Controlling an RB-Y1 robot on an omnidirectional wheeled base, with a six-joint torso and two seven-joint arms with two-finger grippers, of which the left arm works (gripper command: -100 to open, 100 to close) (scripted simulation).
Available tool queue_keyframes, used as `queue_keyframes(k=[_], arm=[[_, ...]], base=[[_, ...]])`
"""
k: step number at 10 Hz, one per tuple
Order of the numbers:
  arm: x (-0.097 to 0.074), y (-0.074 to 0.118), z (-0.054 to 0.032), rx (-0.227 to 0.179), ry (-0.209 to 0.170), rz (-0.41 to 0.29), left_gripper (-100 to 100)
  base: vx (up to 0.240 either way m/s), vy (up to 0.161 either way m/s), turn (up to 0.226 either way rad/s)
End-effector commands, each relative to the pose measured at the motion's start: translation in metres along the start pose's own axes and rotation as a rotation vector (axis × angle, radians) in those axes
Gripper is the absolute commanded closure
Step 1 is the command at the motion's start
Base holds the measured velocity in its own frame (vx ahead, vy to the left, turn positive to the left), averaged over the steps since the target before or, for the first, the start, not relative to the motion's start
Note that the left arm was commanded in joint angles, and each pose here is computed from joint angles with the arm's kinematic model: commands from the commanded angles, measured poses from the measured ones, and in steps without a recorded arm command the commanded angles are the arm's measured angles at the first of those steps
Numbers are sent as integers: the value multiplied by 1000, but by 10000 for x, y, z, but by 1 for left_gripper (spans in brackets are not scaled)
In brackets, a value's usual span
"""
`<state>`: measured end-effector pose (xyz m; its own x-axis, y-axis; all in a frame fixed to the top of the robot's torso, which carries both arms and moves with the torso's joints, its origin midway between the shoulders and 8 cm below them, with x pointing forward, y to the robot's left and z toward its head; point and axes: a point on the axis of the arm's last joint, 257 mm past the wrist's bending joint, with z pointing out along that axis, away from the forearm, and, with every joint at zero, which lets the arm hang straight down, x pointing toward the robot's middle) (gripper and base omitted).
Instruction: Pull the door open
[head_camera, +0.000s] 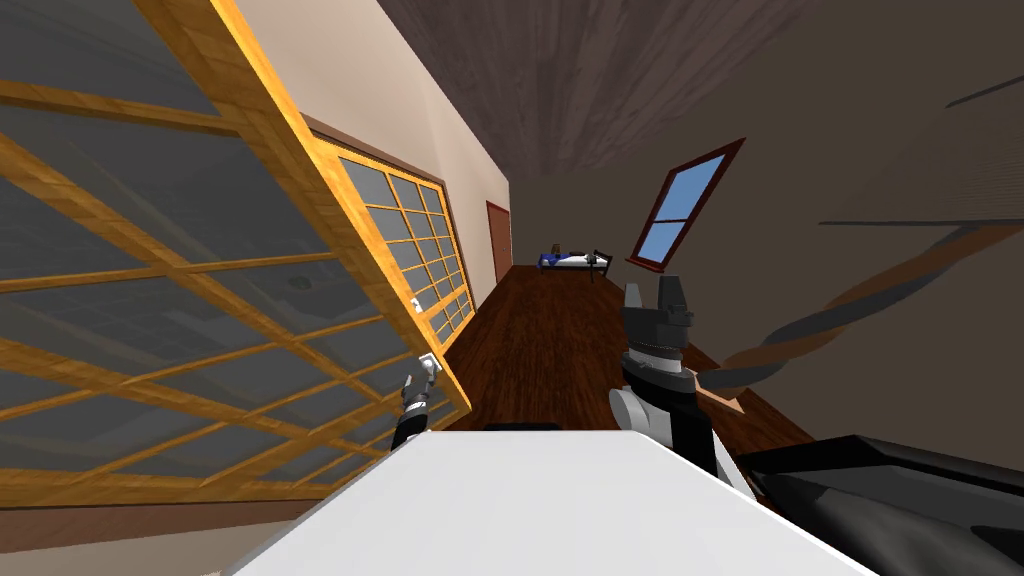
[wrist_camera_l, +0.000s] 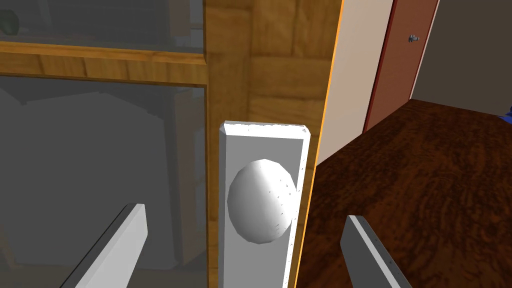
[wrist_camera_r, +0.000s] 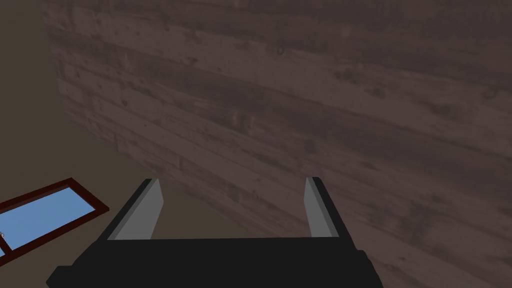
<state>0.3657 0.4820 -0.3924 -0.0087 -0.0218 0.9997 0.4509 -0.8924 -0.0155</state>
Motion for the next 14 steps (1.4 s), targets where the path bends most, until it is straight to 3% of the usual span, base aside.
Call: queue_keyframes(k=[1,2,9,10,11,14], arm=[[-13,-136,19,35,-1,-2,-100],[-13,-136,19,35,-1,-2,-100],[-64,-563,13,148,-10,-20,-100],[-66,-539,3,140,-10,-17,-100],[-66,-539,3,140,-10,-17,100],[-66,-539,3,140,-10,-17,100]], base=[[9,23,-233],[8,26,-80],[7,27,-157],[-2,9,-26],[-1,-1,25],[1,-2,-1]])
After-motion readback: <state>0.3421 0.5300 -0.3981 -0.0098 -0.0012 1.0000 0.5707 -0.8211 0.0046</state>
